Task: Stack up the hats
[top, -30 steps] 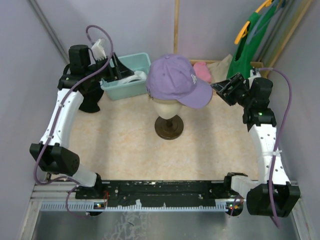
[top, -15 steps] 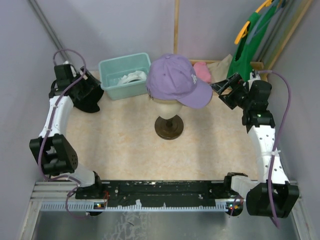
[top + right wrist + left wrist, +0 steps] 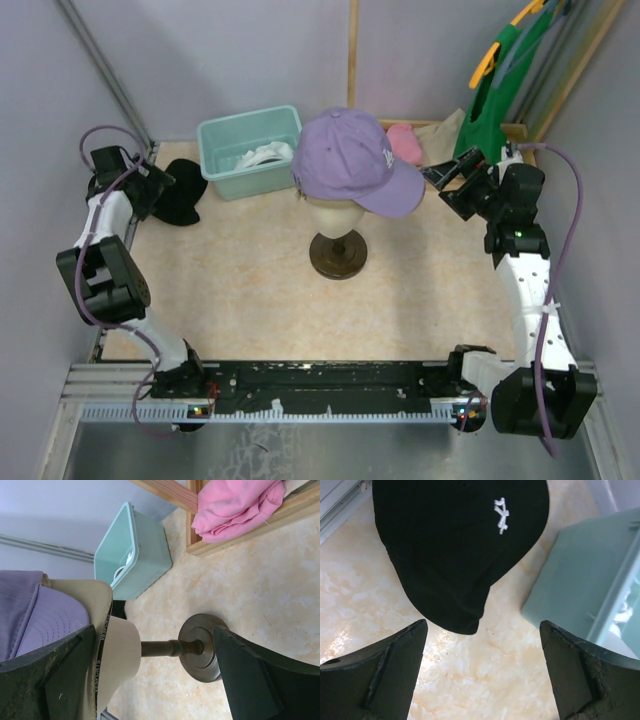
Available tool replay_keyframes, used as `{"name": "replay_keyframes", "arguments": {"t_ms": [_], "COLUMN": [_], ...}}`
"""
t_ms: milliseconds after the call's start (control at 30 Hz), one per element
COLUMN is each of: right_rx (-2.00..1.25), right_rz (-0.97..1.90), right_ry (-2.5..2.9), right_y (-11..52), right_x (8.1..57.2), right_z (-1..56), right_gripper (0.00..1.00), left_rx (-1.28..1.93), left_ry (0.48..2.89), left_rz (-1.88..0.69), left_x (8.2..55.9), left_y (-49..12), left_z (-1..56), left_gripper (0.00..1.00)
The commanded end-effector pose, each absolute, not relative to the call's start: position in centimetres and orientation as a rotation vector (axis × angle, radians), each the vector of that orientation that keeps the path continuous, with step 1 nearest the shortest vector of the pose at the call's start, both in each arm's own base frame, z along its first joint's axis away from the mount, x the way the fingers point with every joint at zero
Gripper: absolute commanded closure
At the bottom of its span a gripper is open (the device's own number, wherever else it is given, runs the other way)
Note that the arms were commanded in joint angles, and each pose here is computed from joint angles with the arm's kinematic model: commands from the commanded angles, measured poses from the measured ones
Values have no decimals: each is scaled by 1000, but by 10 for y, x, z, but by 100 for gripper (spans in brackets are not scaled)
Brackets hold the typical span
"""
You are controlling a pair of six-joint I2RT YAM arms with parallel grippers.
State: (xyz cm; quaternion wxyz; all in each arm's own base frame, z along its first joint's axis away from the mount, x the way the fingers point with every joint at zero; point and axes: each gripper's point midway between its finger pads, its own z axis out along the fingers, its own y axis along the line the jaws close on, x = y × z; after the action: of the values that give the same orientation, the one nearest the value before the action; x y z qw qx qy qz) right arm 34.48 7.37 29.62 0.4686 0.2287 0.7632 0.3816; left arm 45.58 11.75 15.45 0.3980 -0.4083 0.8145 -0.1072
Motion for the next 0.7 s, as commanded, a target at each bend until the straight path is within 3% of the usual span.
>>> {"name": "replay_keyframes", "arguments": {"t_ms": [0,667], "right_rx": [547,626], "right_rz": [916,901], "right_ry": [1863,1840], "right_y": [67,52], "right_x": [348,367], "right_z": [296,296], "right_gripper": [1,1], "left_rx": [-1051,-1136], "left_ry": [2058,2154], "left_rz": [-183,-73], "left_x": [463,503], "left_y": [138,170], "left_z": [151,85], "left_gripper": [1,2]}}
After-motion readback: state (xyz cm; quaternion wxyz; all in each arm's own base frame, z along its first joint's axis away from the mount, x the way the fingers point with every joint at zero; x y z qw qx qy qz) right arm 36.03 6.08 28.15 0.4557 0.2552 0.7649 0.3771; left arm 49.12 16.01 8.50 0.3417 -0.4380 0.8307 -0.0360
